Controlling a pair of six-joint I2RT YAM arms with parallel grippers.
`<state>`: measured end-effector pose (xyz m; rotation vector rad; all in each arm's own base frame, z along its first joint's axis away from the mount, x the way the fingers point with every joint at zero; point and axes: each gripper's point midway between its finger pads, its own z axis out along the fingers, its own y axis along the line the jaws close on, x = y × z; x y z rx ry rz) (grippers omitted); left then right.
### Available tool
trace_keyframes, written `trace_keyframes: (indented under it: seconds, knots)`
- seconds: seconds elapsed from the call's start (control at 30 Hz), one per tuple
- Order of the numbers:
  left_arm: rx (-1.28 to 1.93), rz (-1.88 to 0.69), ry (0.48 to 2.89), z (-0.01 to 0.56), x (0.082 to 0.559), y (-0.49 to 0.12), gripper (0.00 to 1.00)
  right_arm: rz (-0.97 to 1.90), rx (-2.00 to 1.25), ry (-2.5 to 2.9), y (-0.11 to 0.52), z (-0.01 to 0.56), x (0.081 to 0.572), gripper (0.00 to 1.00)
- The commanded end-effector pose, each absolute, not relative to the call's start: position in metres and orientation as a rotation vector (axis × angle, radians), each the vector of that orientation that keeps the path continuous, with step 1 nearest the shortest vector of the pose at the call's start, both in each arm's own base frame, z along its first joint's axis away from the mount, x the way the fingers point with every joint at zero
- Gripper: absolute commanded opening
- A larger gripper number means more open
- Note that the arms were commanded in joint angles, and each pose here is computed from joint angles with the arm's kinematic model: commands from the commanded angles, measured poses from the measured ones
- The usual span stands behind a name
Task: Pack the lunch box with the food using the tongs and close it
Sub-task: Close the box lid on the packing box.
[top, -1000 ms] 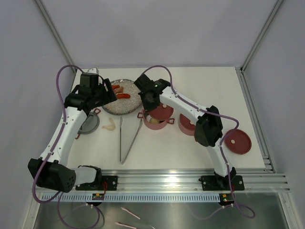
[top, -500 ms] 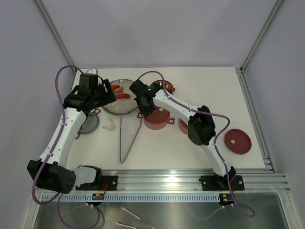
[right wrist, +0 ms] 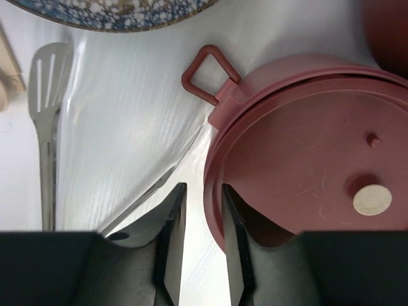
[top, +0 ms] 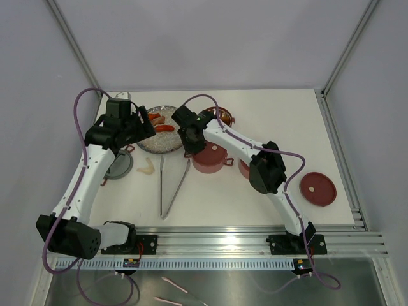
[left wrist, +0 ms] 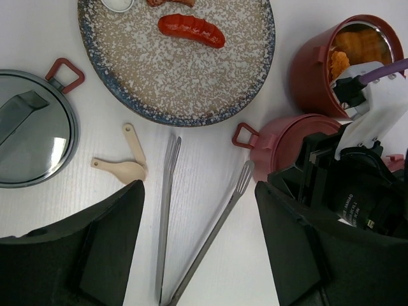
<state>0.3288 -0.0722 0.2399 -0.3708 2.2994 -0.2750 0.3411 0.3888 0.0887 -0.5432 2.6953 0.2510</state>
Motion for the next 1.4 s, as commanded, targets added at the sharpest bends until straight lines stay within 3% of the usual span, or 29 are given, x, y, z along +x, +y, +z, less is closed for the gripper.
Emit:
trace_keyframes:
  seconds: [0.0, 0.23, 0.33, 0.37, 0.43, 0.83, 1.17, 1.37]
  knots:
    - [-0.379, -0.274, 2.255, 0.249, 0.328, -0.068, 0.74, 0.325, -0.552, 2.608, 0.402, 0.128, 0.345, 0.37]
    - [-0.376, -0.271, 2.260, 0.248, 0.327, -0.068, 0.74, 0.315, -0.531, 2.525, 0.396, 0.166, 0.353, 0.42]
    - [-0.375, -0.268, 2.261, 0.247, 0.326, -0.067, 0.74, 0.262, -0.468, 2.490, 0.380, 0.173, 0.360, 0.21]
    - [-0.377, -0.269, 2.261, 0.247, 0.326, -0.067, 0.74, 0.288, -0.421, 2.470, 0.374, 0.181, 0.368, 0.09]
    - [-0.377, -0.268, 2.262, 0.246, 0.326, -0.067, 0.74, 0.281, -0.400, 2.517, 0.363, 0.165, 0.368, 0.00]
    - [-0.373, -0.276, 2.277, 0.239, 0.327, -0.069, 0.74, 0.174, -0.368, 2.723, 0.343, 0.063, 0.352, 0.00]
    - [-0.377, -0.293, 2.282, 0.236, 0.328, -0.072, 0.74, 0.260, -0.337, 2.489, 0.332, 0.181, 0.361, 0.00]
    - [-0.376, -0.289, 2.285, 0.235, 0.328, -0.072, 0.74, 0.230, -0.211, 2.515, 0.298, 0.171, 0.371, 0.00]
